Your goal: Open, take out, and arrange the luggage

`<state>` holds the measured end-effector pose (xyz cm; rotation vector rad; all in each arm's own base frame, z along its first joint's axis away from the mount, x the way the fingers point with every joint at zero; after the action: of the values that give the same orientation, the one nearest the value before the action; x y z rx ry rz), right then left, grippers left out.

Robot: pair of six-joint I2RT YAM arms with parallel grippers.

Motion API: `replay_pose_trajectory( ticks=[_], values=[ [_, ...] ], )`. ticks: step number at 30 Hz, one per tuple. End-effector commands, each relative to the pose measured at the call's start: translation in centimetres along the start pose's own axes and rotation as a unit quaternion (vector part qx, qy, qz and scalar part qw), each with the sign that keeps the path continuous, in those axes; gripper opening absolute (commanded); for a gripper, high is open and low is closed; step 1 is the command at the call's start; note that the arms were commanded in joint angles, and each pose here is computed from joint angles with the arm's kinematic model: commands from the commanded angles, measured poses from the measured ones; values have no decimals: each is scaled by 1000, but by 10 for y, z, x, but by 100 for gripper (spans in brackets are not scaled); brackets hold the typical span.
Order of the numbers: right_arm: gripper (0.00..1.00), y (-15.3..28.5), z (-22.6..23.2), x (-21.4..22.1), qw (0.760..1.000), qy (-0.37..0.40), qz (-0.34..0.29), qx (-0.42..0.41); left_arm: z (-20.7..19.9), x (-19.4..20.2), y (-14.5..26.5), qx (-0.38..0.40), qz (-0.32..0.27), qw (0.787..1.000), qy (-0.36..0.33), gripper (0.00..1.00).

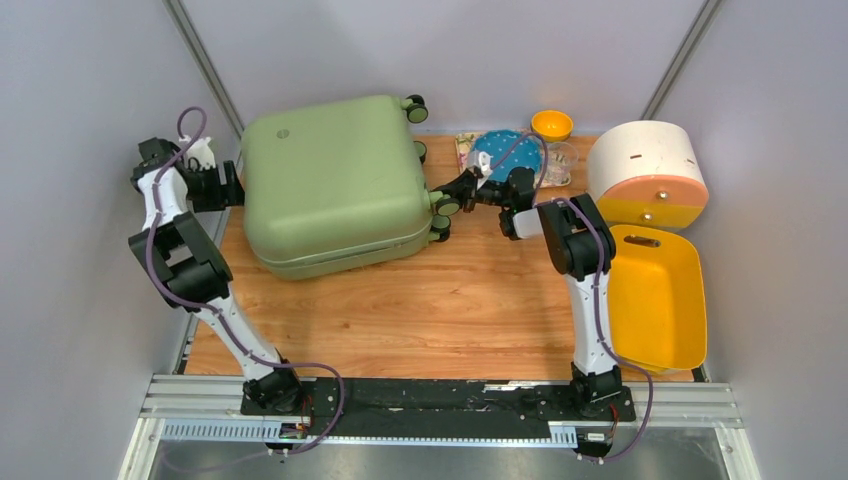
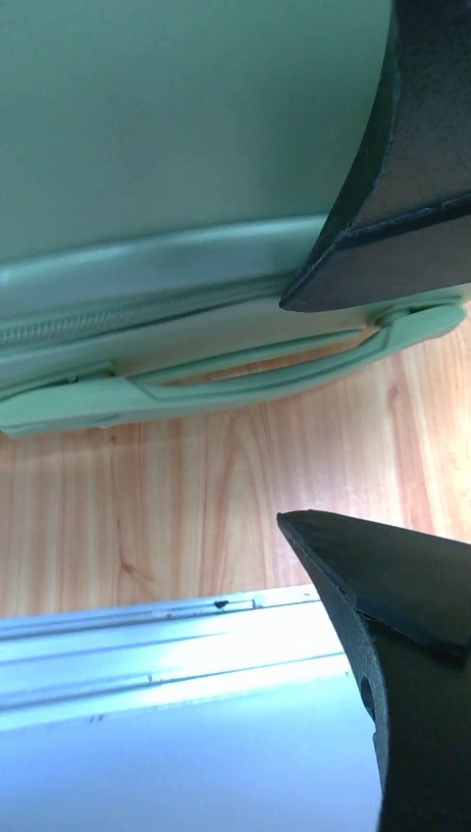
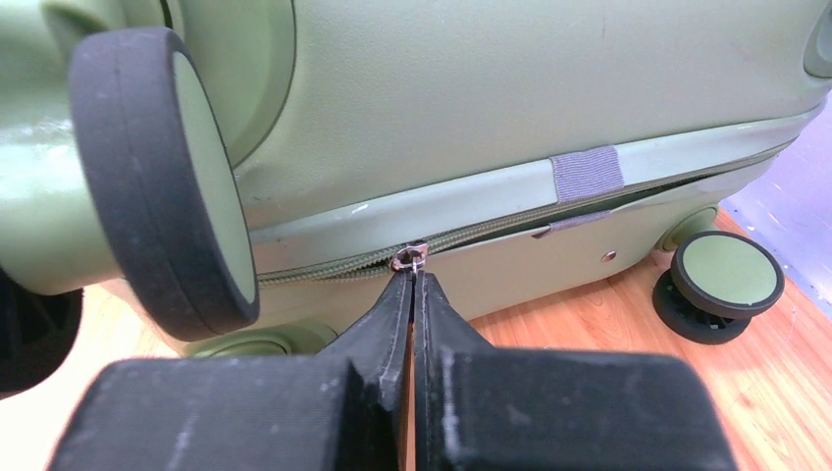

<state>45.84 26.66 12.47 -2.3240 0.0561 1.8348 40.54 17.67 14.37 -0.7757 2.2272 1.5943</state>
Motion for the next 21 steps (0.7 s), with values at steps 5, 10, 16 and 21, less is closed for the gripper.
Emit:
replay_pose_trajectory(
  ticks=[5, 10, 16, 21],
  values=[
    [0, 1, -20, -55, 994, 101, -40, 28, -43, -66, 97, -14, -179, 981, -68, 83],
    [0, -7, -12, -62, 993, 108, -51, 8, -102, -97, 129, 109, -255, 942, -191, 82],
    [0, -24, 14, -75, 988, 129, -76, -41, -199, -101, 107, 205, -221, 906, -297, 80],
    [0, -36, 43, -87, 987, 117, -83, -71, -288, -61, 83, 304, -168, 851, -395, 80]
  ],
)
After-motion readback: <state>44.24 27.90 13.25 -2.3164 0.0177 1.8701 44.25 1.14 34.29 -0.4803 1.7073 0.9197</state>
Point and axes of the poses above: each gripper's point midway between its finger pads, its own y axis back along the fingers, its own z axis along the line the jaws close on, x = y × z, the point moved 4 cm from there along y, back along the fingers, and after that the axes turned 7 degrees about y, right-handed, at the moved point
